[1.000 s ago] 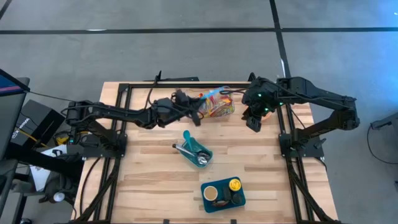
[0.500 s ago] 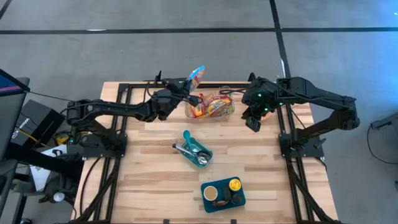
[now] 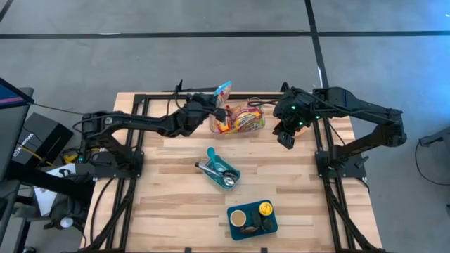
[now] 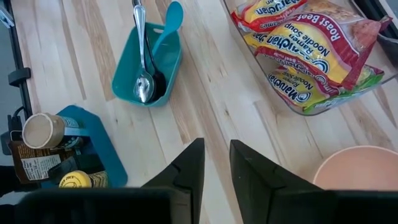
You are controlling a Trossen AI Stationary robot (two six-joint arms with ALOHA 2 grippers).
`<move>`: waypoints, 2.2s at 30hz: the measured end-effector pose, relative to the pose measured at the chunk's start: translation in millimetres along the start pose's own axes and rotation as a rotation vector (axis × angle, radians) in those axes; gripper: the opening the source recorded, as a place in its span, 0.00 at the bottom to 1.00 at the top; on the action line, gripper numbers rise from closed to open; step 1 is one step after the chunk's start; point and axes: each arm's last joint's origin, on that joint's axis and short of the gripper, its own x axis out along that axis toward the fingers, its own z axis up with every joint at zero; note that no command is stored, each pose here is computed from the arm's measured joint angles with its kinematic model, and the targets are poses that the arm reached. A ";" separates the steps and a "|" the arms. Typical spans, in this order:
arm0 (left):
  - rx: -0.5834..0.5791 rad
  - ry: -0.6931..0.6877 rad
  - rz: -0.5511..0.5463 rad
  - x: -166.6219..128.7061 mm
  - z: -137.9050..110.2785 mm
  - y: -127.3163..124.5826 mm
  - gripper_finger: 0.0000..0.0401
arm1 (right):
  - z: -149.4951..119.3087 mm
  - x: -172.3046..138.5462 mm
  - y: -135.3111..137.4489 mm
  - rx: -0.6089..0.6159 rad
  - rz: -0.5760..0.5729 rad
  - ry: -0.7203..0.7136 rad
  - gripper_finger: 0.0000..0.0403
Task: Pick & Place Food Item
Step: Put the blue noodle pack into the transparent bin
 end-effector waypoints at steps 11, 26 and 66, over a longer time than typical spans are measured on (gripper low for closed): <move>0.002 0.041 0.048 0.7 -26.6 -13.9 0.00 | 0.4 0.0 0.1 -0.003 0.001 -0.004 0.18; -0.062 0.050 0.083 -0.5 -35.0 -17.2 0.00 | 1.1 0.0 0.3 -0.004 0.003 -0.011 0.18; -0.083 0.226 -0.217 10.9 -63.5 -26.4 0.58 | 2.5 0.1 0.9 -0.005 0.010 -0.024 0.18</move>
